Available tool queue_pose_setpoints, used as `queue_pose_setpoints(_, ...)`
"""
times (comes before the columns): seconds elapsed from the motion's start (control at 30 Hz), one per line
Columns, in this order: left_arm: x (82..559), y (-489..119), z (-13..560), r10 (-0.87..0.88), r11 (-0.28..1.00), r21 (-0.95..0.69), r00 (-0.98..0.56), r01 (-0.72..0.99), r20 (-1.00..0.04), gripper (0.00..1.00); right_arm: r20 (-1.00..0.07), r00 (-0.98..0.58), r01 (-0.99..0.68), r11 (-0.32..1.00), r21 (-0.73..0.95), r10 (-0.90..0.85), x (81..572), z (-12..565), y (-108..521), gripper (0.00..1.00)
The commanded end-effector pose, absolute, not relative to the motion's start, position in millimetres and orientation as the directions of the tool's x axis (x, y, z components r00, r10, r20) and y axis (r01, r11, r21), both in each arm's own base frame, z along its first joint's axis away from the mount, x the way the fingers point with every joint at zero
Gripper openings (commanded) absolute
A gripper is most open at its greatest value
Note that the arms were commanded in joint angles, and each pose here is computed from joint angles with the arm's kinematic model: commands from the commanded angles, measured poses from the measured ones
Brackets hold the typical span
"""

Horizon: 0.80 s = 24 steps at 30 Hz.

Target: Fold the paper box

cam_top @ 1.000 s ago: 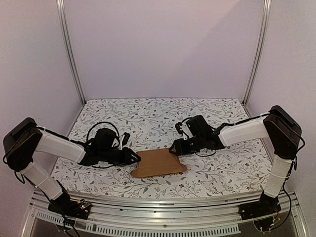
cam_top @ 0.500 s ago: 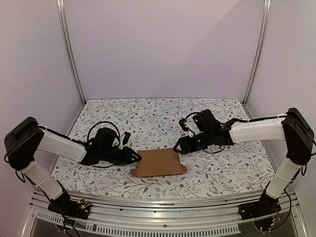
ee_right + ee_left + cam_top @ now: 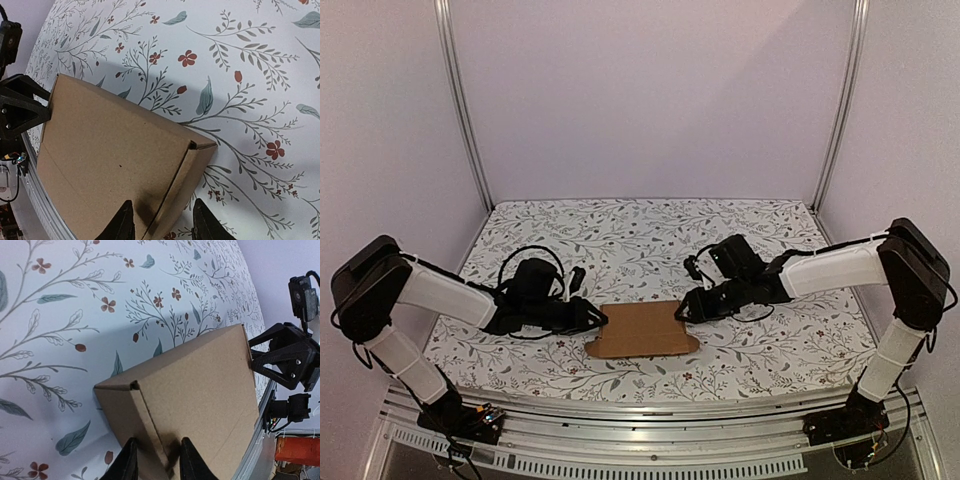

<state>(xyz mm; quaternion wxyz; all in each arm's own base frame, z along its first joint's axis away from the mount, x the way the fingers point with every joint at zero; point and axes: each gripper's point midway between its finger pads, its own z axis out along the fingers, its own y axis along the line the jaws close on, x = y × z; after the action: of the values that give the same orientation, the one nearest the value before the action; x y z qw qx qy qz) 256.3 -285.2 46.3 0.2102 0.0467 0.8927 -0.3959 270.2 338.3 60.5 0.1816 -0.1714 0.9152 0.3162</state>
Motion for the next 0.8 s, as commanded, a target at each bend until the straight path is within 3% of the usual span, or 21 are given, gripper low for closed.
queue_pose_setpoints(0.0,248.1,-276.2,27.8,-0.067,0.713,-0.668,-0.928,0.213,-0.368,0.27,-0.407,-0.895,-0.397,0.737,0.546,-0.181,268.2,48.8,340.3,0.37)
queue_pose_setpoints(0.13,247.6,-276.8,28.4,-0.063,0.712,-0.667,-0.927,0.217,-0.369,0.27,-0.391,-0.904,-0.38,0.743,0.551,-0.172,265.4,41.3,337.8,0.31)
queue_pose_setpoints(0.5,244.8,-277.4,36.5,-0.062,0.699,-0.679,-0.927,0.225,-0.371,0.34,-0.358,-0.92,-0.343,0.772,0.535,-0.161,255.5,21.7,323.2,0.0)
queue_pose_setpoints(0.77,238.8,-276.5,48.4,-0.074,0.675,-0.703,-0.927,0.225,-0.368,0.49,-0.348,-0.924,-0.327,0.795,0.51,-0.157,245.5,13.6,306.3,0.0)
